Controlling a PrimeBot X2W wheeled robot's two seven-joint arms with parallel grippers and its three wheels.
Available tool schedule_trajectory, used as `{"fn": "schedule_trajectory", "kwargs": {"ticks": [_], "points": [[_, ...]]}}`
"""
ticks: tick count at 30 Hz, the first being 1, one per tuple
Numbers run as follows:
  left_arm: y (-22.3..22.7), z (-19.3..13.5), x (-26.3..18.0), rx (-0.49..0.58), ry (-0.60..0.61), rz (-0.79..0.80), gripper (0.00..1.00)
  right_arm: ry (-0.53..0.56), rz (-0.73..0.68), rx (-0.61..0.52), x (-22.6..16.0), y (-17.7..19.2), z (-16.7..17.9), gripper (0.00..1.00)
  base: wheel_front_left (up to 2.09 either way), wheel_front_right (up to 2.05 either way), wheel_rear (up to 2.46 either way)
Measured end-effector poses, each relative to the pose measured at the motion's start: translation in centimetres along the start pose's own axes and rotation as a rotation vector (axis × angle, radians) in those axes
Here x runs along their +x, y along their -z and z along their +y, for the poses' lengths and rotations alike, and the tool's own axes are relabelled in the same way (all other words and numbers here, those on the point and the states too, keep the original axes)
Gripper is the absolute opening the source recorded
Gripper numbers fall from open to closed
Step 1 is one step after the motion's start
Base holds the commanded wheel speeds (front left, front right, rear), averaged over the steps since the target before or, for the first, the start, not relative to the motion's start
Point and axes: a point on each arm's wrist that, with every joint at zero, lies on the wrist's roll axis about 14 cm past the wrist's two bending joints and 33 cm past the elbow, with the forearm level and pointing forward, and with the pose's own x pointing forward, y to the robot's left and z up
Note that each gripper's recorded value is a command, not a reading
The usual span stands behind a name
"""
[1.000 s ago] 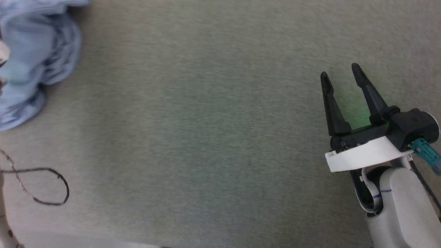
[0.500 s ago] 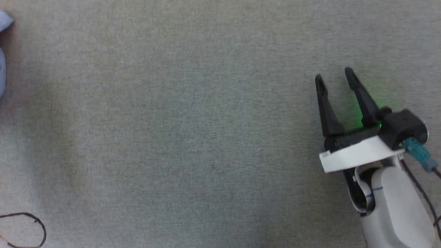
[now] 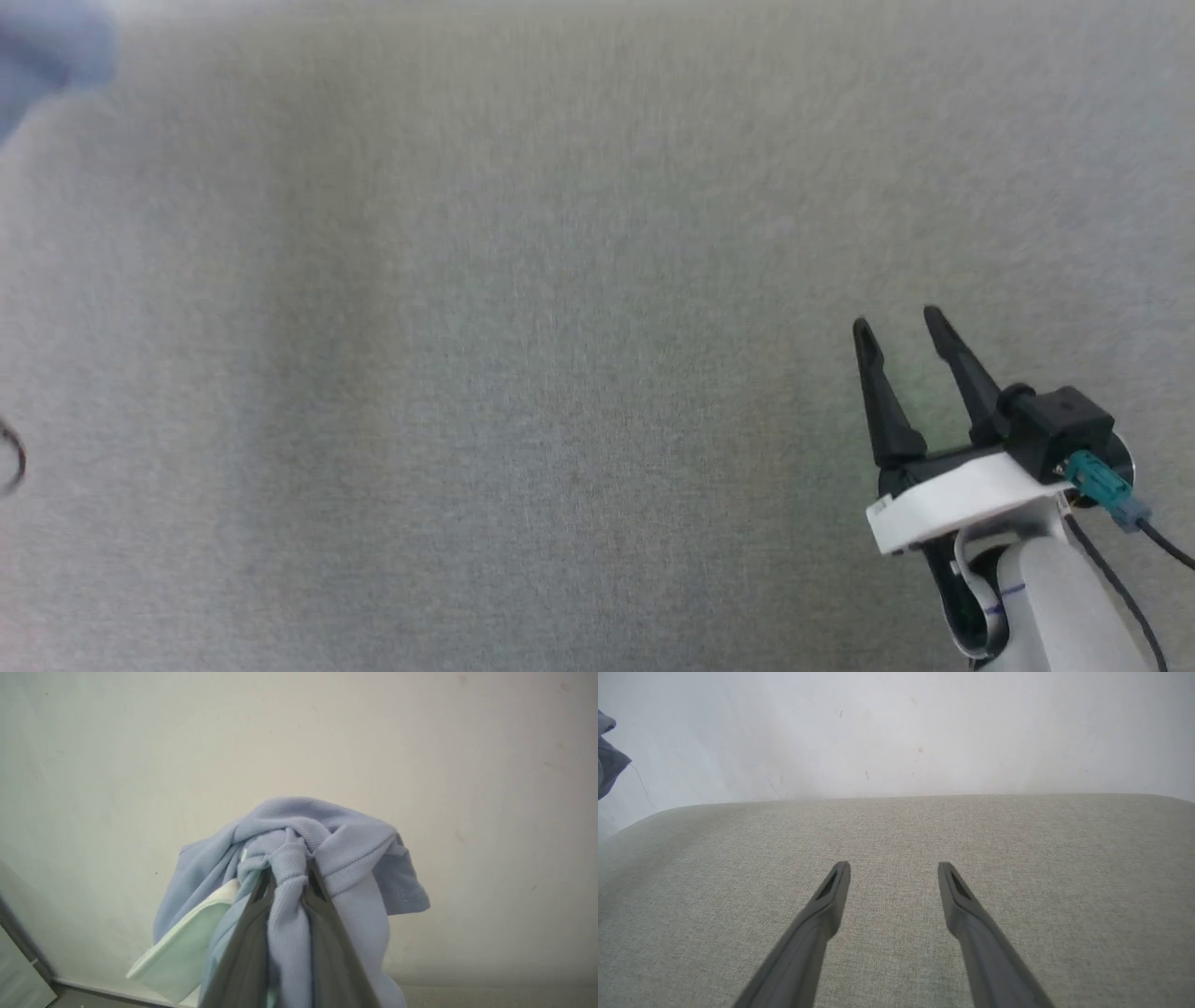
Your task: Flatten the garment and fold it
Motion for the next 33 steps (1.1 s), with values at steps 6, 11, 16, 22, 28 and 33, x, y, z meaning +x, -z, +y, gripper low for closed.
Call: {"fn": "schedule_trajectory", "kwargs": {"ticks": [6, 11, 16, 22, 28, 33], "points": [[-12.0, -7.1, -1.7, -0.126, 0.182, -0.309, 0.00, 0.013, -0.093, -0.003, -2.0, -3.8, -0.1, 1.00, 0.00, 0.00, 0.00], [-15.8, -15.5, -4.2, -0.253, 0.393, -0.371, 0.00, 0.053, -0.141, -0.017, -3.7, -5.9, -1.2, 1.00, 0.00, 0.00, 0.00], [-15.0, -25.3, -7.8, -0.375, 0.633, -0.281, 0.00, 0.114, -0.156, -0.027, -5.7, -6.7, -3.0, 1.00, 0.00, 0.00, 0.00], [-6.5, -35.3, -14.6, -0.395, 0.887, 0.052, 0.00, 0.191, -0.151, -0.032, -8.2, -6.9, -5.0, 1.00, 0.00, 0.00, 0.00], [6.9, -39.6, -24.1, -0.200, 1.082, 0.576, 0.00, 0.232, -0.151, -0.035, -9.8, -7.1, -6.0, 1.00, 0.00, 0.00, 0.00], [12.1, -39.2, -29.1, -0.076, 1.147, 0.844, 0.49, 0.250, -0.148, -0.036, -10.4, -7.1, -6.5, 1.00, 0.00, 0.00, 0.00]]}}
